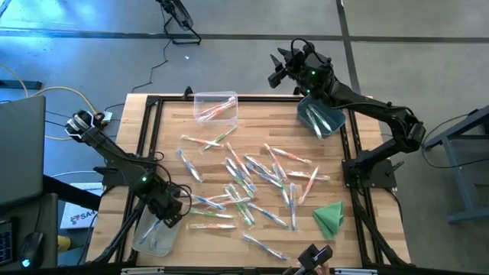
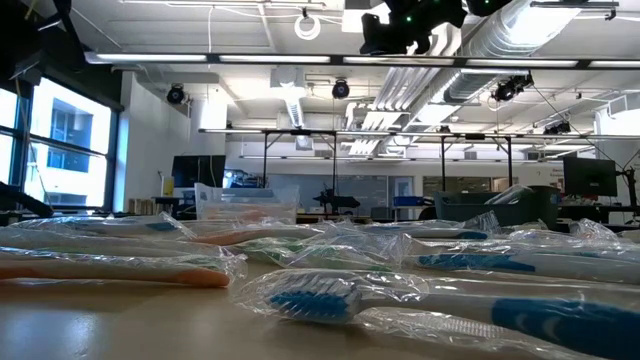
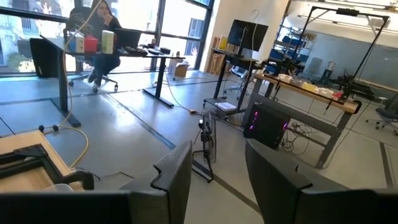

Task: Pick & Place Toothbrushes
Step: Put the blue toothbrush into the gray bin

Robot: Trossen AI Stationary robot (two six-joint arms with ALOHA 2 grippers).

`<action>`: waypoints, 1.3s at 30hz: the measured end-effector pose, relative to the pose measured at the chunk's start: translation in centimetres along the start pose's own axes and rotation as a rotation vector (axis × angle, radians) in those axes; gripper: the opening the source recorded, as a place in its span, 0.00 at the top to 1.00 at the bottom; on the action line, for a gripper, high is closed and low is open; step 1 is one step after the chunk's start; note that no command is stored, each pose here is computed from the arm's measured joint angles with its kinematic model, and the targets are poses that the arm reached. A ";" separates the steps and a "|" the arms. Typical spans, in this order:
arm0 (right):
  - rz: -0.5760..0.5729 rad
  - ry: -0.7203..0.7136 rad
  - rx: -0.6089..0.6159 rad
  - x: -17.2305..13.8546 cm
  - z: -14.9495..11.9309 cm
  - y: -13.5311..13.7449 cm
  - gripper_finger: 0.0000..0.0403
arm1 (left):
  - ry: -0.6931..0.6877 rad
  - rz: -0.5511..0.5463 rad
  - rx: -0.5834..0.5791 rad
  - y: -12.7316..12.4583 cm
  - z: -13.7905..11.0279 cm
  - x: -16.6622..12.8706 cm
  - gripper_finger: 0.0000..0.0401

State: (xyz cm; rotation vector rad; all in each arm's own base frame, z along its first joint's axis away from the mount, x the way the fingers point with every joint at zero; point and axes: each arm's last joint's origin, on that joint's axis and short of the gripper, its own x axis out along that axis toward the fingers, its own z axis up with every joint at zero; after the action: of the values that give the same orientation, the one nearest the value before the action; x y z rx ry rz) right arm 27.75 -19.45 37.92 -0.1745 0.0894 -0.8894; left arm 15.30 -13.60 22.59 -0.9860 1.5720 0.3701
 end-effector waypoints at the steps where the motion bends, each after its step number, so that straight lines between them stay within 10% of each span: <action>1: 0.000 0.000 0.001 0.0 0.0 0.0 0.64 | 0.000 0.000 0.000 0.0 0.0 0.0 0.92; 21: 0.002 0.011 -0.003 0.0 -0.1 0.0 0.64 | 0.116 -0.076 0.043 -0.7 -0.3 -0.2 0.71; 39: -0.004 0.013 -0.030 0.0 -0.1 0.0 0.64 | 0.067 -0.414 0.099 1.6 4.7 -6.3 0.87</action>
State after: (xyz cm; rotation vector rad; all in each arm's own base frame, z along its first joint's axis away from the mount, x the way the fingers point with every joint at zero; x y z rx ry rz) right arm 27.74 -19.46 37.79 -0.1968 0.1147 -0.8935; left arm 16.87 -6.89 26.74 -1.2220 1.3866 -0.0285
